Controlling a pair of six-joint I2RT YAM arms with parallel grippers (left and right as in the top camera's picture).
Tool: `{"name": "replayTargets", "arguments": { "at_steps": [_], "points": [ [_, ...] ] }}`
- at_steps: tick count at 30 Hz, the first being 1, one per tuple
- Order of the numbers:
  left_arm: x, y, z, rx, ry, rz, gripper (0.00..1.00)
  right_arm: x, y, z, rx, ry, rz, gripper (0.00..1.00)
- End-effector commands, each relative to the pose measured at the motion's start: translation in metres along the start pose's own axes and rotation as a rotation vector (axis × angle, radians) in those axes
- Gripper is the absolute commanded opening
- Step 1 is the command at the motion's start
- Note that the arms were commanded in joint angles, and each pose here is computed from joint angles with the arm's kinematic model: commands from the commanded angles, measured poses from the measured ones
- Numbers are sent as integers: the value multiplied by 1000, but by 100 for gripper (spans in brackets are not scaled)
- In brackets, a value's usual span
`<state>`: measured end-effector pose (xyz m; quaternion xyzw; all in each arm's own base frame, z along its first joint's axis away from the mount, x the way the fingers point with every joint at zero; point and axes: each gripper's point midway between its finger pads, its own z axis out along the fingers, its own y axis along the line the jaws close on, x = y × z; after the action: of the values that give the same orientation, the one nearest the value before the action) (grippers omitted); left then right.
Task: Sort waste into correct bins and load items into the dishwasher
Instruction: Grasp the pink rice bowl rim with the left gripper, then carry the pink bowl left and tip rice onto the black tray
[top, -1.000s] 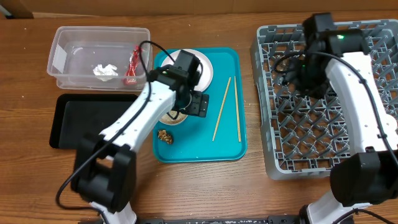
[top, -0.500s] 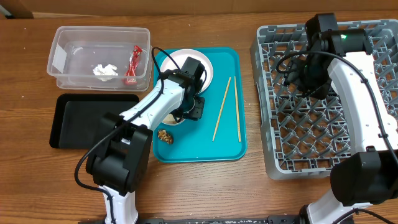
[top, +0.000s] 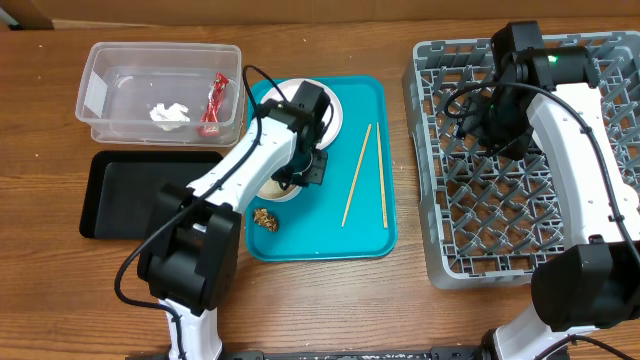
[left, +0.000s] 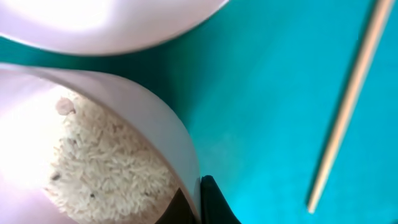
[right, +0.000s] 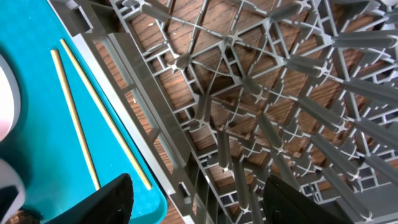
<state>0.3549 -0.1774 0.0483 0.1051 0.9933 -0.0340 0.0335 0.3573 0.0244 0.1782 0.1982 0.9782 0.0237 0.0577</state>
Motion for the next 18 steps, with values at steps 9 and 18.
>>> {"name": "replayTargets", "arguments": {
  "at_steps": [9,18],
  "points": [
    [-13,30,-84,-44,-66,-132,4,-1,0,-9,-9,-25,-7,69],
    [19,105,-114,-127,-20,-349,4,-1,0,-9,-8,-24,-7,68]
  ]
}}
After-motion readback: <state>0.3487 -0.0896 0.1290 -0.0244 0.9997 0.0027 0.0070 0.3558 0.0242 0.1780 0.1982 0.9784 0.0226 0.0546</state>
